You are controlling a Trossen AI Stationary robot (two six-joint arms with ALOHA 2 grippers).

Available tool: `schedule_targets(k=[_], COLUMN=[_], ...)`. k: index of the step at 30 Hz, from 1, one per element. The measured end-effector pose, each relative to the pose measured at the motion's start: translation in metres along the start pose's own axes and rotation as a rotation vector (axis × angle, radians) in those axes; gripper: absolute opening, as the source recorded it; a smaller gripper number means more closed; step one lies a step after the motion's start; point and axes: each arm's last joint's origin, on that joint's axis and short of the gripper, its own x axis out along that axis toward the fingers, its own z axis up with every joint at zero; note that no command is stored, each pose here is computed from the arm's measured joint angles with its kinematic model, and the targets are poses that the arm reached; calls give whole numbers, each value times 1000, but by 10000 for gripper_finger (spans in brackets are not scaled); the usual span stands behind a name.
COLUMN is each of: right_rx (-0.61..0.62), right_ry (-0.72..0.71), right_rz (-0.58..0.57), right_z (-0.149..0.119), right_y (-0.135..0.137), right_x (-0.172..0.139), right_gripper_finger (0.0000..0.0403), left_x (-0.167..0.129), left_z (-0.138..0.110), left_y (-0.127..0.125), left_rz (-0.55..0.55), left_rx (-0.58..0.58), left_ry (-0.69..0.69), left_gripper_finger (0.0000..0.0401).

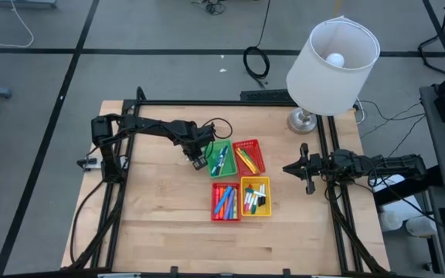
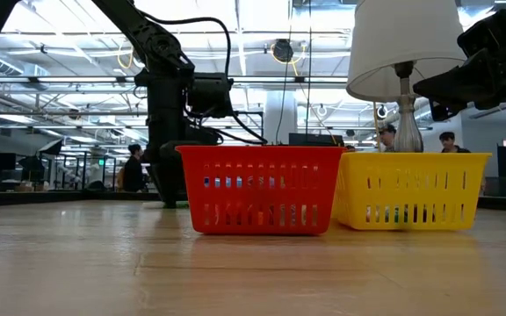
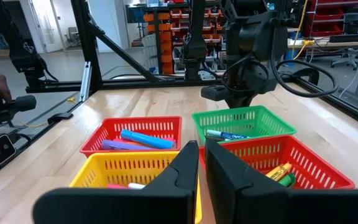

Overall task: Pick & Place Markers
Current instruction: Put the green marker pen into the green bin

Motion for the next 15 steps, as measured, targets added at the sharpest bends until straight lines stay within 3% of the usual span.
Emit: schedule_targets(k=[5, 11, 15], right_rx=[0, 0, 0], right_ry=[0, 0, 1], right_rz=[0, 0, 0], right_z=[0, 0, 0], right_y=[0, 0, 0], right_x=[0, 0, 0], right_gripper_finger=[18, 18, 18], left_x=[0, -11, -33], left_z=[0, -6, -14], left_y=[0, 10, 17], left_rz=[6, 63, 126], left_rx=[-11, -178, -202], left_ry=[-1, 22, -10], left_gripper_finger=[57, 20, 20])
